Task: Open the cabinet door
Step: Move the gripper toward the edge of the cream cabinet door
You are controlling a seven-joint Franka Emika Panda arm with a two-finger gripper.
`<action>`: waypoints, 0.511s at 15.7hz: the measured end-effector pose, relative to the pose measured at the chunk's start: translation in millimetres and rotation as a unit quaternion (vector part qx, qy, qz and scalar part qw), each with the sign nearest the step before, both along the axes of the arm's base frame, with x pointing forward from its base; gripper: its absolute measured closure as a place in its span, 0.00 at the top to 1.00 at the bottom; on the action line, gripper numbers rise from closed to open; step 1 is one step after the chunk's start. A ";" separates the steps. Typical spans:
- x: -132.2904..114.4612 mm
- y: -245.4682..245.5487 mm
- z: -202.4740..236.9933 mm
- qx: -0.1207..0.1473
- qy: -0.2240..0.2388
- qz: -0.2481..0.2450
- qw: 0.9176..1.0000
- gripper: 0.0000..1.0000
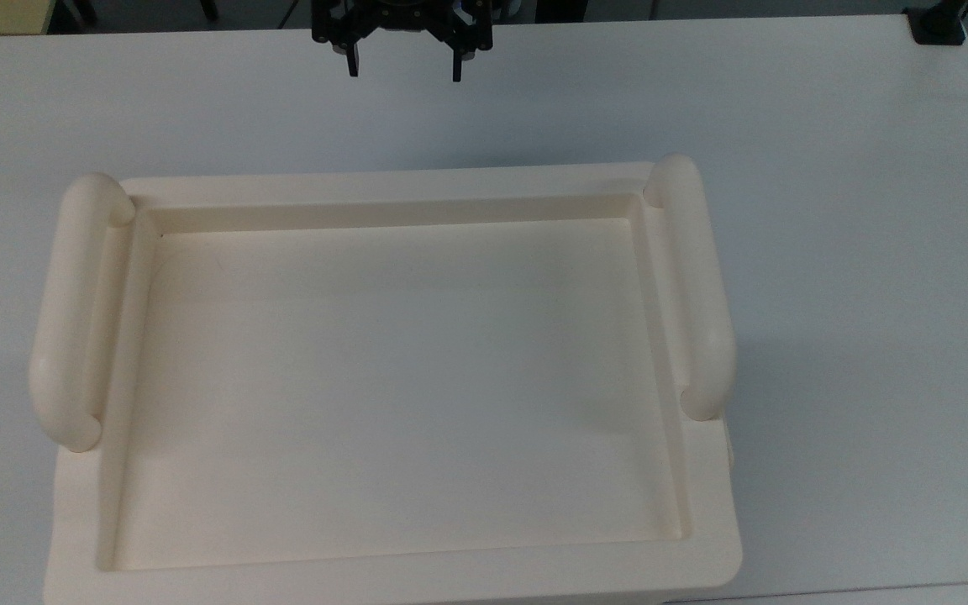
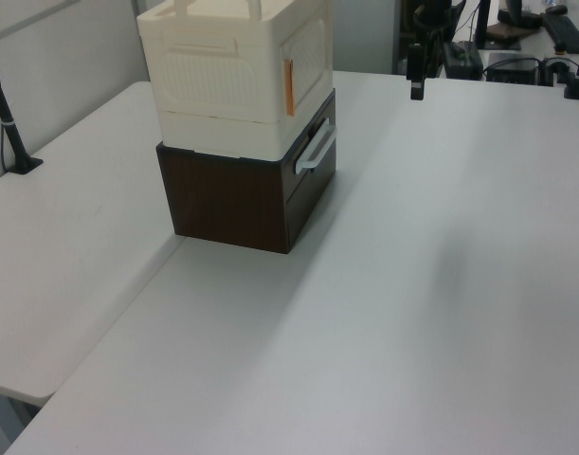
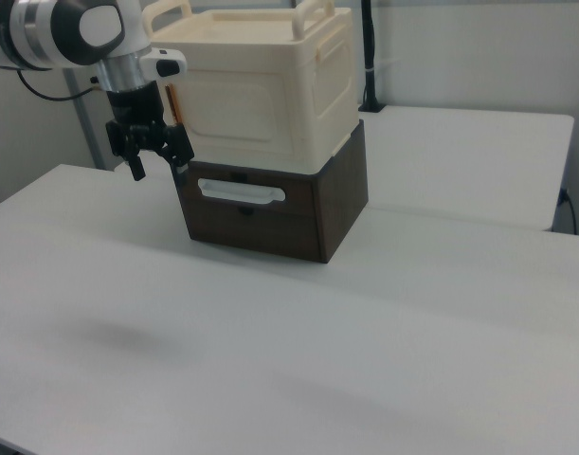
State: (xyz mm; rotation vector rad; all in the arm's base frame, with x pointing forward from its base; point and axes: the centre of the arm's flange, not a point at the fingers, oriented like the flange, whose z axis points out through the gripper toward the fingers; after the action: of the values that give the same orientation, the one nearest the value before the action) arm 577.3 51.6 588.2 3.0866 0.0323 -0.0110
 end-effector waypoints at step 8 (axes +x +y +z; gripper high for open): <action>0.3 -3.0 0.0 0.000 0.000 -0.003 1.000 1.00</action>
State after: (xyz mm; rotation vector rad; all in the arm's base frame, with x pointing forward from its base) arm 577.6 48.6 588.2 3.0866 0.0229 -0.0112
